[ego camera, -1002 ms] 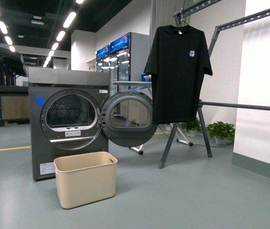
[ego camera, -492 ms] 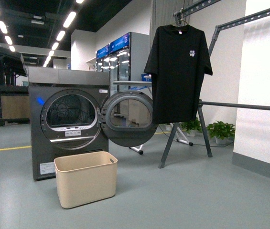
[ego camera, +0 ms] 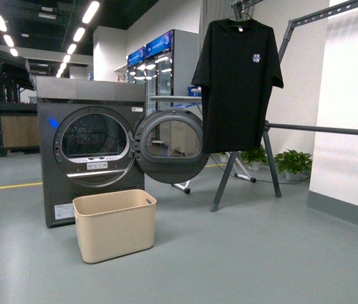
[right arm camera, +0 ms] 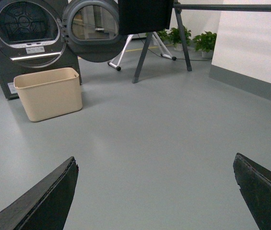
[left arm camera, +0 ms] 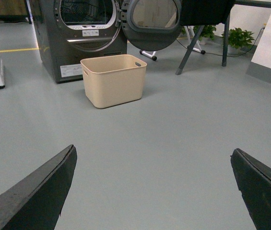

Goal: Move hamper under clothes hanger

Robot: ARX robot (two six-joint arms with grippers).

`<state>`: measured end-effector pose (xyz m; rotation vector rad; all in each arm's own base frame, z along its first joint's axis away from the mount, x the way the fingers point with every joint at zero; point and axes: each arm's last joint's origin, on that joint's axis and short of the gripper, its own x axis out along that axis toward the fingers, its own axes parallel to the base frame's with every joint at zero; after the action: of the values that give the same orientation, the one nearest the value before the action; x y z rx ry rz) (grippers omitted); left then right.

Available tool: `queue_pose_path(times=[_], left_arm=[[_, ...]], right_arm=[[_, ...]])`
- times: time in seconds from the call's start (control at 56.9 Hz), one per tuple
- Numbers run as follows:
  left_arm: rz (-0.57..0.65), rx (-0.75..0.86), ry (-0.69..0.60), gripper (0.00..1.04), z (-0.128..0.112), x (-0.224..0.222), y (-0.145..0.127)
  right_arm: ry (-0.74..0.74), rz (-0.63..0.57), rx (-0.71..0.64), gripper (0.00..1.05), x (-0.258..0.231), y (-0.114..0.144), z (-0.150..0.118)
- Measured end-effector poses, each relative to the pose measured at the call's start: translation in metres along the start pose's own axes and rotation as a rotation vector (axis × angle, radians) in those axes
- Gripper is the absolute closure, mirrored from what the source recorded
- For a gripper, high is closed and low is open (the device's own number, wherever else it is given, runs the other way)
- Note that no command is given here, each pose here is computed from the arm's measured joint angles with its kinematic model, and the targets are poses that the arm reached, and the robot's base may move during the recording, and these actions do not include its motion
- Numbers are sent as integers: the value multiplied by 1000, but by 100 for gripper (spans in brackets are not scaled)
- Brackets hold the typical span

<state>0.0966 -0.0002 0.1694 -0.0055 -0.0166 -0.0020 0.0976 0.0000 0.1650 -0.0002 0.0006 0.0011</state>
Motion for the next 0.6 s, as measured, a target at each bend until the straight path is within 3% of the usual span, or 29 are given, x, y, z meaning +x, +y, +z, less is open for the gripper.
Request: queue_pose_path(times=[0.598], left_arm=[[0,0,0,7,0,0,0]], right_arm=[[0,0,0,8,0,0,0]])
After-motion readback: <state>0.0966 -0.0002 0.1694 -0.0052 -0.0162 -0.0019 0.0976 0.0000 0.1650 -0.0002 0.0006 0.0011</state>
